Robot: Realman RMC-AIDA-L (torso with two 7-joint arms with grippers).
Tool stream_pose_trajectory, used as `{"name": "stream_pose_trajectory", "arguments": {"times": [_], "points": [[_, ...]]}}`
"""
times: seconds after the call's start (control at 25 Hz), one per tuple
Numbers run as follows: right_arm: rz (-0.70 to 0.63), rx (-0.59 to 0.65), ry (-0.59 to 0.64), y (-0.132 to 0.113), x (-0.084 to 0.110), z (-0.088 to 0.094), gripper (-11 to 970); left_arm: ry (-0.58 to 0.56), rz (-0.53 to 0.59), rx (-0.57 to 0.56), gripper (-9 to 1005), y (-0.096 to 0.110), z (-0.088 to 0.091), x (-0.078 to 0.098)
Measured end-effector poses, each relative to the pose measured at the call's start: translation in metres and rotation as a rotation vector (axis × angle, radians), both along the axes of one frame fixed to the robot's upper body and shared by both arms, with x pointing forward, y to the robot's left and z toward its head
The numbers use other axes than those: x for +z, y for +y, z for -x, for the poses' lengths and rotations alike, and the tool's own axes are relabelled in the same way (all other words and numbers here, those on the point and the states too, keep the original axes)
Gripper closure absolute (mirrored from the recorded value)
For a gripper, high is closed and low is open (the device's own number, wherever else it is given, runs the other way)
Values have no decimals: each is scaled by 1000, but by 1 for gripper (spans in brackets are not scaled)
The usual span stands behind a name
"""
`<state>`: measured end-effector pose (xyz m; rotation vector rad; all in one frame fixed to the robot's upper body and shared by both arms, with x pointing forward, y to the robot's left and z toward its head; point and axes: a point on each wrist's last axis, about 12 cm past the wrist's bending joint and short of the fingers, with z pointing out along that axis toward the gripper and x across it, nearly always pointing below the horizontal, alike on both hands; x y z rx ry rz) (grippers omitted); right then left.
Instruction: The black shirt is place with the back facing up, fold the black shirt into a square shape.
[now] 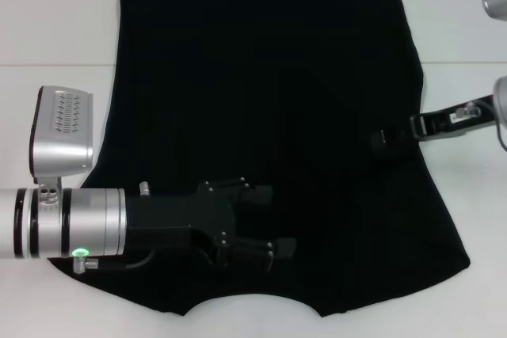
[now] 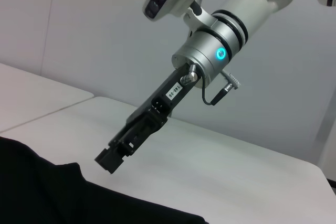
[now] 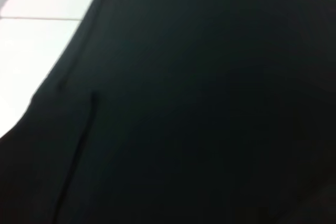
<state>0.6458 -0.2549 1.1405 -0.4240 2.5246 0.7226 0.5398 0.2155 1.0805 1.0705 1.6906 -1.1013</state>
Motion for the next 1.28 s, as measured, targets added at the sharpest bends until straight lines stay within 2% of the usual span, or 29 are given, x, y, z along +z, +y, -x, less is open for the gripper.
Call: {"name": "stream_pose_trajectory", "arguments": {"times": [0.12, 0.24, 0.44, 1.12, 1.28], "points": [[1, -66, 25, -11, -4, 0, 512, -1, -1, 0, 82, 0, -1, 0], [-2, -137, 46, -23, -11, 1, 266, -3, -4, 4, 83, 1, -1, 1], [-8, -183, 84, -25, -24, 2, 47, -5, -12, 16, 86, 1, -3, 0], [-32, -222, 63, 13, -44, -5, 28, -22, -28, 30, 95, 4, -6, 2], [-35, -218, 63, 16, -45, -5, 28, -26, -33, 33, 97, 6, -7, 2]]}}
